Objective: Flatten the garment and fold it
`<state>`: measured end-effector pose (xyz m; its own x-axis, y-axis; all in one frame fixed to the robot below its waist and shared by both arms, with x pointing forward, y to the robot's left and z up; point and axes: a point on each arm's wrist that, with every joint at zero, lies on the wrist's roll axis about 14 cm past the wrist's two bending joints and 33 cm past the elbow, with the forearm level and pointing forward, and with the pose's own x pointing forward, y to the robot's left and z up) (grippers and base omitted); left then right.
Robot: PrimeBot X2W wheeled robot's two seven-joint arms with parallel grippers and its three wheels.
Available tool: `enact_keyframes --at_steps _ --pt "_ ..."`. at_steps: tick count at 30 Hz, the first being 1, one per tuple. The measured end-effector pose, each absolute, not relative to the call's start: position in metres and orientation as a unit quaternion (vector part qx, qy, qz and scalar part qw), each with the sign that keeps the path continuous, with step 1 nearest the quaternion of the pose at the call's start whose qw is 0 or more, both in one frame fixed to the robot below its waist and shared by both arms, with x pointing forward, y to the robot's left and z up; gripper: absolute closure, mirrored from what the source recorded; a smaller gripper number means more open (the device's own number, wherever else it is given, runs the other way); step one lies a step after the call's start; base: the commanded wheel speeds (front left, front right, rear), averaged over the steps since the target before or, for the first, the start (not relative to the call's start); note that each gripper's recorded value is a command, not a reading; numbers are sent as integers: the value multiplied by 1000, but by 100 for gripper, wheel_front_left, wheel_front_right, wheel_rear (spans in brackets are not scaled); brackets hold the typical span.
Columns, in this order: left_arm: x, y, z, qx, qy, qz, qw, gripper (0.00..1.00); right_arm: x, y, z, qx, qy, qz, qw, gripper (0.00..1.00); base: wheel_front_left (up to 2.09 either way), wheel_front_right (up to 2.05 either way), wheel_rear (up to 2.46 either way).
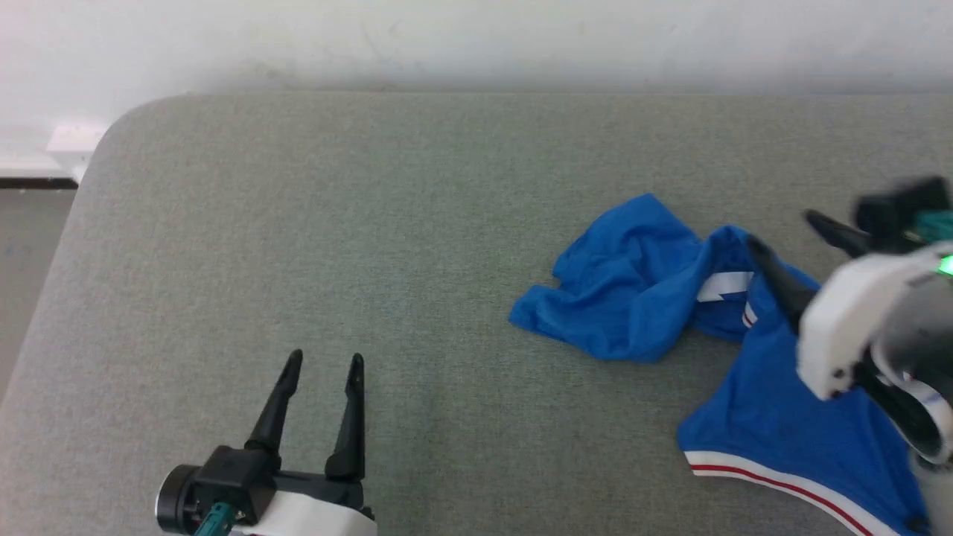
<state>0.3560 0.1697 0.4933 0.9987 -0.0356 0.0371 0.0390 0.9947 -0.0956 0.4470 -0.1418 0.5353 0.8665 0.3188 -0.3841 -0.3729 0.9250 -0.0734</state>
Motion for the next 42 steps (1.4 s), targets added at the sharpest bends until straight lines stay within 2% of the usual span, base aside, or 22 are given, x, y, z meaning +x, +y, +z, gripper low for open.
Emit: enact_keyframes --at_steps 4,7,10,16,19,20,21,22,29,34,38,42 --pt "355 171 488 -51 -8 -13 999 0 459 -99 515 -107 238 243 934 0 0 0 0" --pt "357 173 486 -48 -6 -11 999 0 468 -80 490 -133 287 268 910 0 0 0 0" --pt "361 175 488 -42 -8 -11 999 0 474 -72 459 -148 342 275 886 0 0 0 0" --pt "363 177 489 -40 -10 -8 999 0 461 -60 389 -176 441 291 831 0 0 0 0" --pt "359 184 484 -37 0 4 999 0 466 -50 377 -179 439 301 827 0 0 0 0" --pt "357 186 482 -36 3 8 999 0 470 -47 375 -175 434 302 831 51 0 0 0" --pt "356 188 480 -35 7 12 999 0 474 -43 375 -173 427 304 834 94 0 0 0" --pt "355 190 479 -34 9 15 999 0 476 -38 373 -173 421 309 835 100 0 0 0" --pt "352 196 478 -32 11 27 999 0 497 -16 403 -134 356 326 865 100 0 0 0" --pt "351 189 482 -39 4 19 999 0 534 -12 486 -100 264 321 904 100 0 0 0" --pt "354 183 483 -46 3 12 999 0 567 -39 535 -98 220 280 930 100 0 0 0" --pt "358 181 477 -50 12 10 999 0 597 -97 538 -117 225 201 946 100 0 0 0"
